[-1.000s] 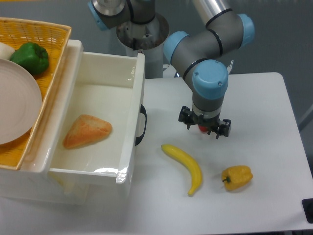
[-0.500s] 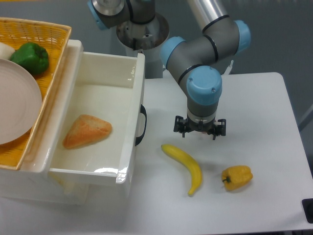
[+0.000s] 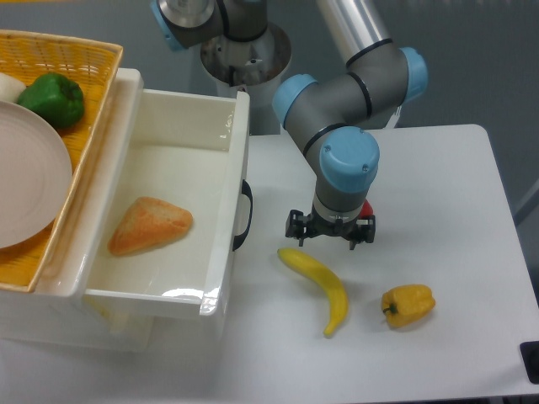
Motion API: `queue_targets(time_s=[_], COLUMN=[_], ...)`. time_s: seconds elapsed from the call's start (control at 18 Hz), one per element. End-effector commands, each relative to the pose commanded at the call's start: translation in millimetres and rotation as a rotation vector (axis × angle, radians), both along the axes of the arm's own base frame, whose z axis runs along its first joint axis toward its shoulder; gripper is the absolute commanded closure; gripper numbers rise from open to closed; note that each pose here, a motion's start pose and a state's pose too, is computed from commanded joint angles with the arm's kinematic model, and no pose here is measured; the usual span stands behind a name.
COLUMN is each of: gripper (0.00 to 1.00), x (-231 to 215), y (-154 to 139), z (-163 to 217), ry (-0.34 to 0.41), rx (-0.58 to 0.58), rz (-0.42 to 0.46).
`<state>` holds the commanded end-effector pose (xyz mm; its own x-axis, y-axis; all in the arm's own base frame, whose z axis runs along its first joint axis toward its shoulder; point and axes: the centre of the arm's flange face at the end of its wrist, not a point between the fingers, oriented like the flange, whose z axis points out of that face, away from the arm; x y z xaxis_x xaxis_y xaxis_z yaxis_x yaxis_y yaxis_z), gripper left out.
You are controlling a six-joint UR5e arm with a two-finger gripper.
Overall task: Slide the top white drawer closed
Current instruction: 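Lower the gripper beside the drawer front and contact its handle side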
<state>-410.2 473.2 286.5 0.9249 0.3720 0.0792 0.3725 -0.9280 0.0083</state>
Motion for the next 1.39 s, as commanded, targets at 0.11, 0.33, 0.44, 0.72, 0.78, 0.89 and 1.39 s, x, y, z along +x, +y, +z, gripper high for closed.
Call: queue_targets(time_s=[0.11, 0.33, 0.44, 0.72, 0.78, 0.89, 1.39], gripper=[0.0, 0.0, 0.0, 0.0, 0.0, 0.0, 0.0], x=[7, 15, 18, 22, 22, 27, 34], y=[3, 8, 8, 9, 9, 13, 19], z=[-1, 0, 5, 11, 11, 11, 13], ry=[-0.009, -0.02, -0.035, -0.04, -0.041, -0.042, -0.048], rx=[-0.006, -0.011, 0.006, 0.02, 0.021, 0.02, 0.032], rz=[-0.011, -0.024, -0.022, -0.024, -0.025, -0.031, -0.044])
